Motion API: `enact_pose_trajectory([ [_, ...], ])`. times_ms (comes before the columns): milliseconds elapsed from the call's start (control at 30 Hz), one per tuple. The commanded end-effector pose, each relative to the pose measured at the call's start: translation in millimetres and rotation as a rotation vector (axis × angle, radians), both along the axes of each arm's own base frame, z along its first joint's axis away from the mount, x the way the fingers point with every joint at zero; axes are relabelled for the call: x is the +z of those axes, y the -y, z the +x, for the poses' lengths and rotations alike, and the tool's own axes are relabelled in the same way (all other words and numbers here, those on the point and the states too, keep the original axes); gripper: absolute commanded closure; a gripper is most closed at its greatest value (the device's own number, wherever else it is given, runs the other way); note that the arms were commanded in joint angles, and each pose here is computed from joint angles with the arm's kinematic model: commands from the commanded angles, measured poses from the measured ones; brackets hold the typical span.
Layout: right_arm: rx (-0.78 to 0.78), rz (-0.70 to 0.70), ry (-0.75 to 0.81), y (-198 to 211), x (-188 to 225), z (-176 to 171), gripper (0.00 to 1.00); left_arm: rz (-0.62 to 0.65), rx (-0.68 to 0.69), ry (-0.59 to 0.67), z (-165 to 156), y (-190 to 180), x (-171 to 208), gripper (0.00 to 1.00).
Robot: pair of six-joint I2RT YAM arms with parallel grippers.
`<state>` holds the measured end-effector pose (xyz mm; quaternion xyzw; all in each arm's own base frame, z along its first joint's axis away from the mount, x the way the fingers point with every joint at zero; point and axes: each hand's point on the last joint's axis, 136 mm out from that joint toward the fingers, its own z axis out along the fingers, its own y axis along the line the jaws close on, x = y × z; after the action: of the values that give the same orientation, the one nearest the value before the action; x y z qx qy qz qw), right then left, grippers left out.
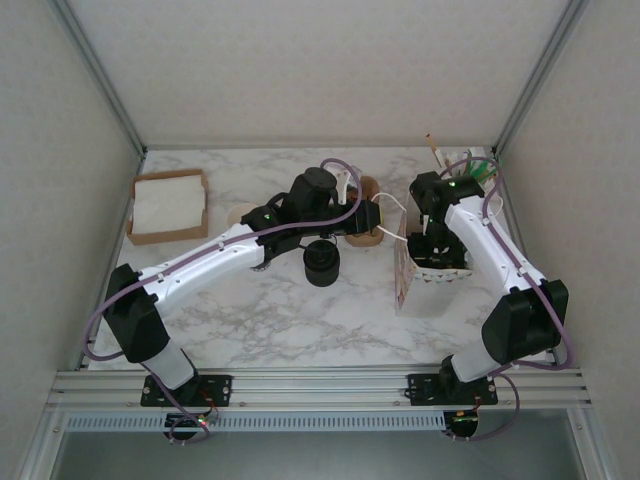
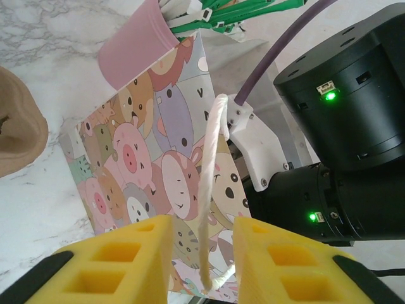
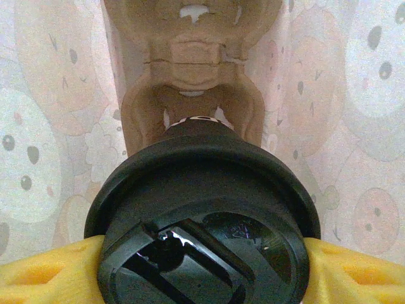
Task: Pack the takeout coffee
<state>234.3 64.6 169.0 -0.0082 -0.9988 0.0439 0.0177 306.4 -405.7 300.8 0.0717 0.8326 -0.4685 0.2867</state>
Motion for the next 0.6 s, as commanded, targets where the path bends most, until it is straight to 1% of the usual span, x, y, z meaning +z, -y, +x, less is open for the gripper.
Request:
enact_pose_trajectory([
  [0, 0.002, 0.014, -0.008, 1.5, 0.6, -4.0, 0.29, -0.021, 0.018, 0.022, 2.2, 1.2, 14.2, 0.68],
  [567, -0.009, 0.028, 0.060, 4.1, 5.2, 1.8, 0.30, -0.007, 0.023, 0.020, 3.4, 0.7, 11.0, 0.68],
])
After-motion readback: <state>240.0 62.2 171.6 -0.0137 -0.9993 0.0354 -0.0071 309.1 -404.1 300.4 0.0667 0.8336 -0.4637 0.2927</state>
